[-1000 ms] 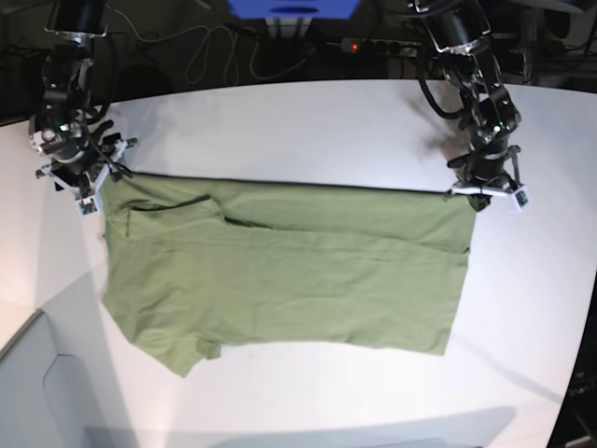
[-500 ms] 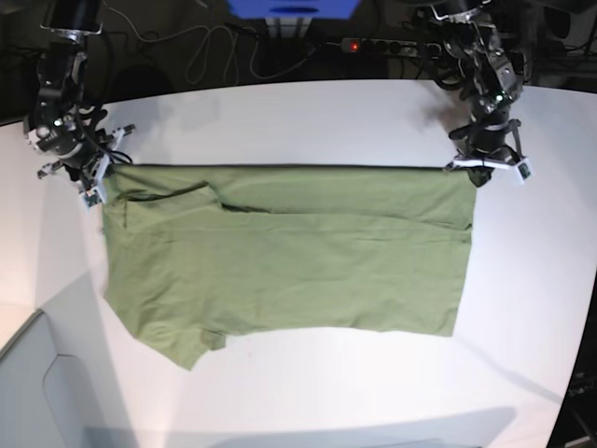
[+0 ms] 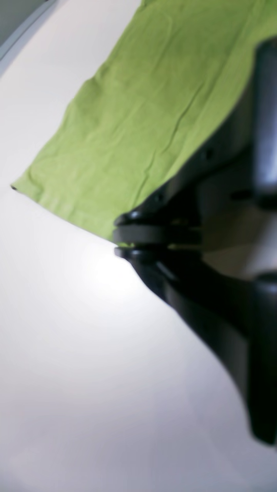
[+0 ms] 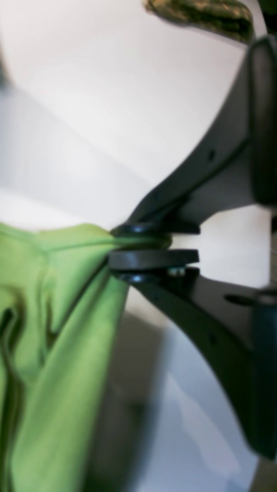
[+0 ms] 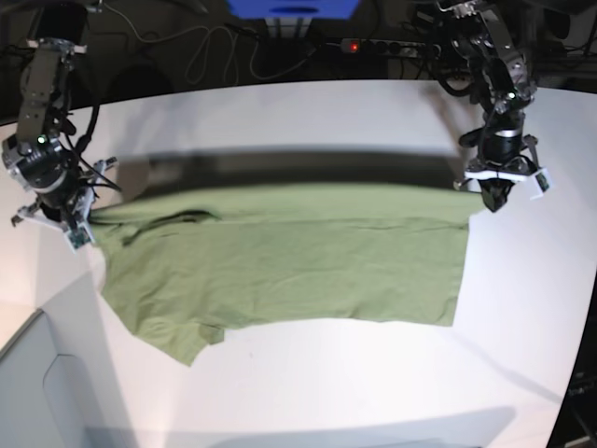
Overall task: Fold the T-shirt properly
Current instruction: 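Lift and drag the shirt toward the robot base with both grippers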
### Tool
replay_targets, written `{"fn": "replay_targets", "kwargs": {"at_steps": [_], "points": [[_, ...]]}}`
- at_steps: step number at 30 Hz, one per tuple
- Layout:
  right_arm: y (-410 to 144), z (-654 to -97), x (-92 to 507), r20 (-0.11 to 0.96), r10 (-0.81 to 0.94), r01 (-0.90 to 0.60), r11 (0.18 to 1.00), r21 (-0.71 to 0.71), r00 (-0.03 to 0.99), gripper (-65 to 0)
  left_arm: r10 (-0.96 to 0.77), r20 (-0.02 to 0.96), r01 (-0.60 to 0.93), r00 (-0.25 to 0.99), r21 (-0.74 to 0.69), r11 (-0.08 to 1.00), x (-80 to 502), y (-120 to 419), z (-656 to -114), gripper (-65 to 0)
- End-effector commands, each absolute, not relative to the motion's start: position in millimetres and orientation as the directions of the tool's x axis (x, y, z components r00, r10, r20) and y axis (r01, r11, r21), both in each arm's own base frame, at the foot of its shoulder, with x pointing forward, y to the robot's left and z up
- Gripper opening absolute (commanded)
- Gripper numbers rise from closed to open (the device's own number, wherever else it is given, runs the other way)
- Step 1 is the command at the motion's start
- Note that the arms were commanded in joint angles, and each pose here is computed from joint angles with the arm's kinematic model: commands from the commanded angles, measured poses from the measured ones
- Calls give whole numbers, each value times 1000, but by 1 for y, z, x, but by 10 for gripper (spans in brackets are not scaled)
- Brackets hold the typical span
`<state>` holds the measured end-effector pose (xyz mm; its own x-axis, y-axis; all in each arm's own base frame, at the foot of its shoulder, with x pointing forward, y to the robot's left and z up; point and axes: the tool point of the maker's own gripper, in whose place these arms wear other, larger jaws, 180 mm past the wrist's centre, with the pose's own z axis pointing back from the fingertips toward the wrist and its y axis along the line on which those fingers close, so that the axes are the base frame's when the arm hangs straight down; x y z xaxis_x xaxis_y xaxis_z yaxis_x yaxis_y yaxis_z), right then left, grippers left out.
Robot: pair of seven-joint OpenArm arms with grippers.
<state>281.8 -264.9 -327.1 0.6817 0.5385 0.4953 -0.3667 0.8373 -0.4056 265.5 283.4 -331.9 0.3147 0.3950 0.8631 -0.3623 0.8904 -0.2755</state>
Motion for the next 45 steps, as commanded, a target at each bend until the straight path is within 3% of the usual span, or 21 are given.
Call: {"fn": "replay_targets", "kwargs": {"at_steps": [1, 8, 21, 31, 45], "points": [[-269, -314, 290, 502, 559, -363, 822, -439, 660, -649, 371, 894, -349, 250, -274, 896, 277, 289, -311, -650], [-275, -319, 284, 470, 549, -359, 825, -436, 691, -649, 397, 869, -349, 297, -288, 892, 274, 283, -320, -650], [-268, -376, 203, 339, 551, -452, 828, -331, 762, -649, 415, 775, -411, 476, -221, 884, 190, 275, -373, -650], [-265, -395, 164, 282, 554, -486, 828, -279, 783, -649, 377, 774, -390, 509, -183, 903, 167, 269, -361, -650], [-277, -385, 155, 272, 543, -463, 831, -307, 794, -649, 364, 753, -389, 549, -155, 908, 144, 266, -361, -650]]}}
